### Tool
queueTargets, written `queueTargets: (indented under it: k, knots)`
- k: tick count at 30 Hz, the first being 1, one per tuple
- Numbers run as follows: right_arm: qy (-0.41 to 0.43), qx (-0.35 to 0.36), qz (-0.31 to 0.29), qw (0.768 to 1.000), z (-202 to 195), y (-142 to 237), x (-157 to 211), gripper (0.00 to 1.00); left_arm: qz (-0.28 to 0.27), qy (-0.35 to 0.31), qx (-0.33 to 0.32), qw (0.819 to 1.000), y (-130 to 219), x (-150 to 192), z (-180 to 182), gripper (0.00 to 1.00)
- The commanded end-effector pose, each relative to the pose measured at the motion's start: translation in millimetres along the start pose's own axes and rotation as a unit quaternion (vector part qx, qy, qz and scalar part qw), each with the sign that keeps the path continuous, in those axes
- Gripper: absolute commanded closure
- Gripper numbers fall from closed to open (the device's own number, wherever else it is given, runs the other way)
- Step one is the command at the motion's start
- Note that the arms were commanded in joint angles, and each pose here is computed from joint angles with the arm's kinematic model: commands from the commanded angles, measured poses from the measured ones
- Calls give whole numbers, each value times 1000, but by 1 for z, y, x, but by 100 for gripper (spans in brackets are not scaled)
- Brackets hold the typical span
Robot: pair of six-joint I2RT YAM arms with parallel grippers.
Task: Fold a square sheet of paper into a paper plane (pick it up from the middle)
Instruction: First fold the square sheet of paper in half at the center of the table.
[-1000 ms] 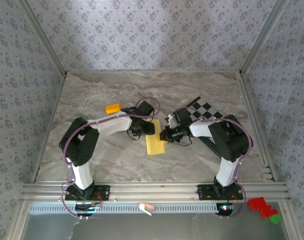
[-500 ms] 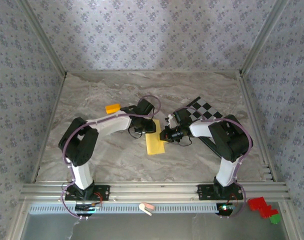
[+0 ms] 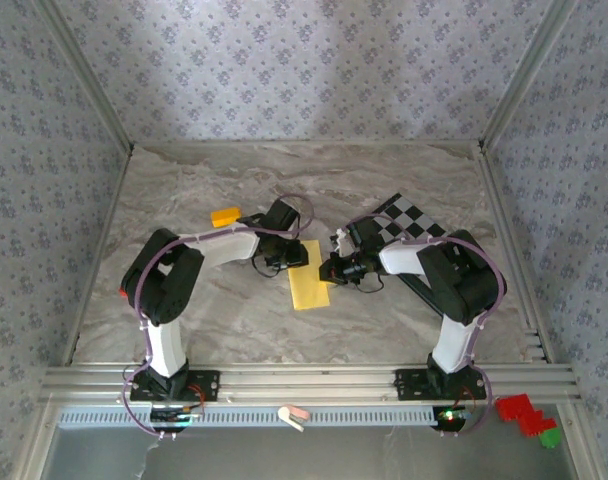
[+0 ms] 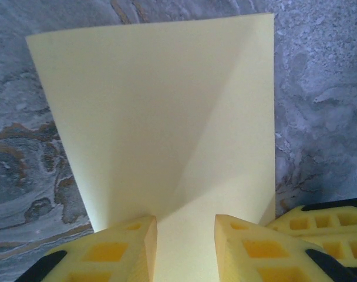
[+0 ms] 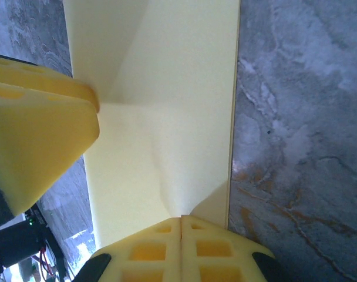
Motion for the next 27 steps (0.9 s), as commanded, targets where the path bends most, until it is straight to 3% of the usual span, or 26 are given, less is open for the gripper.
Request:
queueTargets:
  k: [1,11,21,27]
  knots:
    - [-60,127,36,989,-59,-6,35,100,4,9,13,1000,-4,0,3,68]
    - [-61,133,40,988,-61,-7,37,100,13,25,2,1000,-14,1,25,66]
    - [-62,135,39,988,-61,-6,38,100,14,30,101,994,15,9,-8,62]
    - [-60,134,40,988,-61,-7,37,100,23,58,107,992,6,24,4,63]
Point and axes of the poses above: each hand's point on the last joint's axis, 136 mm out from that joint toward the fingers, its own y axis back along the fingers, its own z axis along the line the jaws close on, x = y × z, the point moved 4 cm from there along y, back along the fingers
